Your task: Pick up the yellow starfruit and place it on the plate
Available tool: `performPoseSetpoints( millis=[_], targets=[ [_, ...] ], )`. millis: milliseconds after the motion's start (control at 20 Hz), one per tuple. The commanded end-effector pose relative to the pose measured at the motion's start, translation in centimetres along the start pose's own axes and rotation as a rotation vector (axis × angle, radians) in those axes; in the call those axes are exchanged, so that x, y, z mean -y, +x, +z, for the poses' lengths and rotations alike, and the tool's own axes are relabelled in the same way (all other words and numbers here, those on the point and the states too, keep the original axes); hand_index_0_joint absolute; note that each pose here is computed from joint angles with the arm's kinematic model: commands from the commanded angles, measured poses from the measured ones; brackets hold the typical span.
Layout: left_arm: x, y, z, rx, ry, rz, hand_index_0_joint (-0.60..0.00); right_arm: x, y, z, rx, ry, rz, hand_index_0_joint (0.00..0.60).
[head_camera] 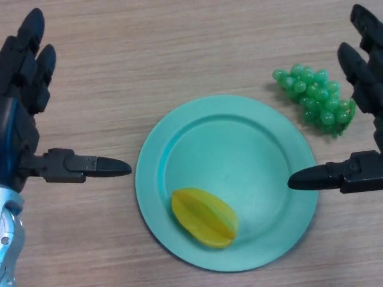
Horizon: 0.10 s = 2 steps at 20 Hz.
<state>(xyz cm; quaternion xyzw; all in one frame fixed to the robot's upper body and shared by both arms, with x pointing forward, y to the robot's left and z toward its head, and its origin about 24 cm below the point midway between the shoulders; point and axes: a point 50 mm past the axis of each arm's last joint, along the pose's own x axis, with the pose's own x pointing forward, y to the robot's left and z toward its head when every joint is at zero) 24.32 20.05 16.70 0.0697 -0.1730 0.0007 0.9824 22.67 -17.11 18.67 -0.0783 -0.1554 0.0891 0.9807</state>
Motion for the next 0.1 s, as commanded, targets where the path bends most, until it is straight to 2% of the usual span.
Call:
performPoseSetpoints(
  millis=[50, 100],
  targets=[
    [-1.53, -0.33, 3.62, 0.249, 0.114, 0.081, 0.0, 0.25, -0.43, 3.12, 0.222, -0.047, -0.011, 0.0],
    [-1.65, -0.46, 3.61, 0.251, 0.118, 0.084, 0.0, 0.22, -0.43, 3.18, 0.222, -0.045, -0.011, 0.0]
  ],
)
